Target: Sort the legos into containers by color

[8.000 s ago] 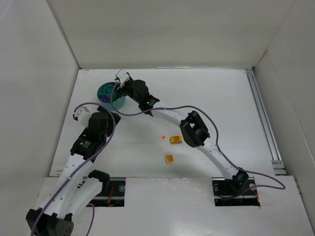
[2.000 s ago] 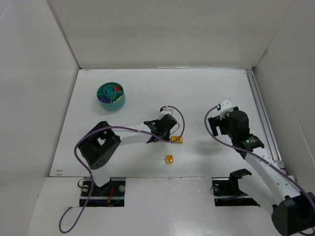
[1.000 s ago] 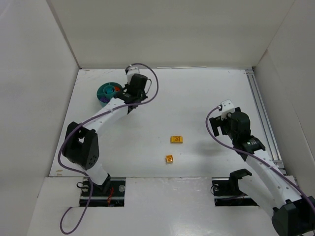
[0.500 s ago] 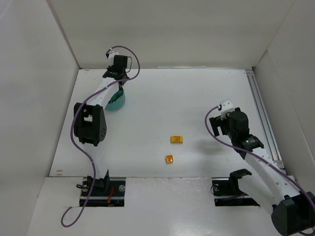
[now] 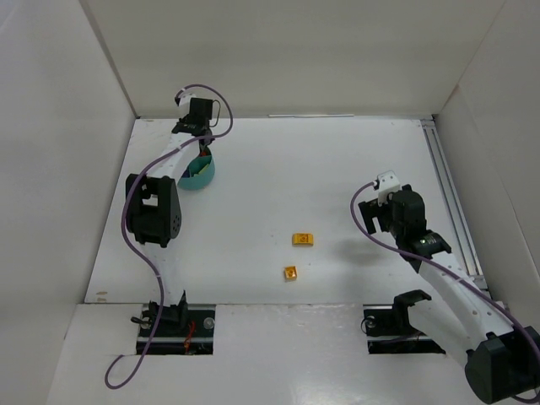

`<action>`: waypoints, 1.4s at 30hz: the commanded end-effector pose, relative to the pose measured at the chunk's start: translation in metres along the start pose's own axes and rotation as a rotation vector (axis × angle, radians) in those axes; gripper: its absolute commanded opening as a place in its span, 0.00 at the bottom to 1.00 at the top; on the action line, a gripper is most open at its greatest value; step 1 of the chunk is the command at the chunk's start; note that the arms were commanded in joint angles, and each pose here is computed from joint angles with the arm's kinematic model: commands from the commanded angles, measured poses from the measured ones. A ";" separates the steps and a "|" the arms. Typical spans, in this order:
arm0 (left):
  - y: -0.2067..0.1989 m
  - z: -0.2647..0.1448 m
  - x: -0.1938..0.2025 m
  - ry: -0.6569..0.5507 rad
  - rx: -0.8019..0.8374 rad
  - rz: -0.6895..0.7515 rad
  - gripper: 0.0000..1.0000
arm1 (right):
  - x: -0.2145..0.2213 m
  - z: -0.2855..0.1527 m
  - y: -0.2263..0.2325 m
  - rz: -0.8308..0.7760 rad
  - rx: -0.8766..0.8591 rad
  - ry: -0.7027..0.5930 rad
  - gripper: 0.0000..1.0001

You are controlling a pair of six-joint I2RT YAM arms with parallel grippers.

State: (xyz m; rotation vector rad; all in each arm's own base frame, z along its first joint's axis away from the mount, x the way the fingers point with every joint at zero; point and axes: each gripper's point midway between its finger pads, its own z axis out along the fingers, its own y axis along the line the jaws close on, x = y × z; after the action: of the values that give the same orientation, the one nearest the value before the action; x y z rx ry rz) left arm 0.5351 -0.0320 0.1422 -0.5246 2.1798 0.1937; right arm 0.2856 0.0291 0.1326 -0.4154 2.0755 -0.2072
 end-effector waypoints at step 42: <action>-0.149 -0.320 0.292 -0.003 1.463 0.980 1.00 | -0.035 -0.017 0.004 0.031 -0.066 -0.173 1.00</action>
State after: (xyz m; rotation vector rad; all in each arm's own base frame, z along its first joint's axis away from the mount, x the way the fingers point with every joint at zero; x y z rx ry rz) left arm 0.2292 -0.3254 0.1056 1.1700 1.9451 -0.7407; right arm 0.2818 0.0414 0.1553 -0.4317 1.9808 -0.1092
